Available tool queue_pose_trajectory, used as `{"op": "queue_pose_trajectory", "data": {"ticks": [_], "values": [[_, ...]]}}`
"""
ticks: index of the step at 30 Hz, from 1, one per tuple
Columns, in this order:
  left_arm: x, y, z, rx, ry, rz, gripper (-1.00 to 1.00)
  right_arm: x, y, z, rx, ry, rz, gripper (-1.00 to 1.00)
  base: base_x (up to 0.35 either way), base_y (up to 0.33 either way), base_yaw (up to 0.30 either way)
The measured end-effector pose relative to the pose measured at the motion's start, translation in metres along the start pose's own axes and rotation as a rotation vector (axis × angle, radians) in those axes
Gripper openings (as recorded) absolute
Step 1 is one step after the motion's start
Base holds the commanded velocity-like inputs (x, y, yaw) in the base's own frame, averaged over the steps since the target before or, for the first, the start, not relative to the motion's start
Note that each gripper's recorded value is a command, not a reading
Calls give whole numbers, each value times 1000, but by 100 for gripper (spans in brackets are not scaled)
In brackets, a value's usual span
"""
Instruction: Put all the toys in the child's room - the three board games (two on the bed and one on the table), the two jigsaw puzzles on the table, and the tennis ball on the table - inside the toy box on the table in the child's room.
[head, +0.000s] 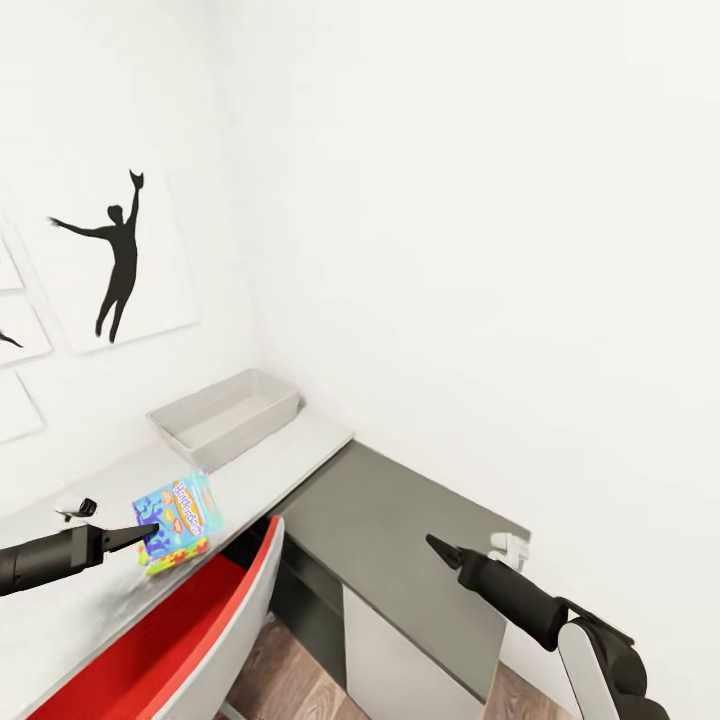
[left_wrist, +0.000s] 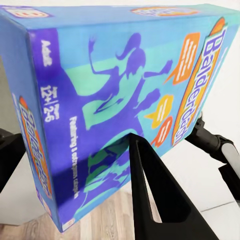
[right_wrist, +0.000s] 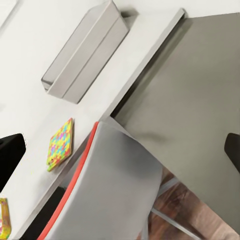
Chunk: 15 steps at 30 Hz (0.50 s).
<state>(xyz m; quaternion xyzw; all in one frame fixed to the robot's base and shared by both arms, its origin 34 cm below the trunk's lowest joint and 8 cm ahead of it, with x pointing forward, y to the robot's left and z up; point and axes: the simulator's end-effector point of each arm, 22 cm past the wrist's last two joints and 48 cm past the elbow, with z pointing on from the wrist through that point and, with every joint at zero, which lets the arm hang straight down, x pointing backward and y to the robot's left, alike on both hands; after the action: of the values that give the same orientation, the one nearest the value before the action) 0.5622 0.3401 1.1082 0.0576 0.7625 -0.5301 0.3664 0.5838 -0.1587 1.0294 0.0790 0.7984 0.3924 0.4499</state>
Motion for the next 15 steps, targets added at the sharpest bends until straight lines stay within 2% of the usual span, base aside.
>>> {"op": "queue_pose_trajectory", "data": {"ticks": [15], "values": [[-2,-4,-1,3,-4,8,-100,-3,4,-1,-6,-7,-4,100,0,0,262]]}}
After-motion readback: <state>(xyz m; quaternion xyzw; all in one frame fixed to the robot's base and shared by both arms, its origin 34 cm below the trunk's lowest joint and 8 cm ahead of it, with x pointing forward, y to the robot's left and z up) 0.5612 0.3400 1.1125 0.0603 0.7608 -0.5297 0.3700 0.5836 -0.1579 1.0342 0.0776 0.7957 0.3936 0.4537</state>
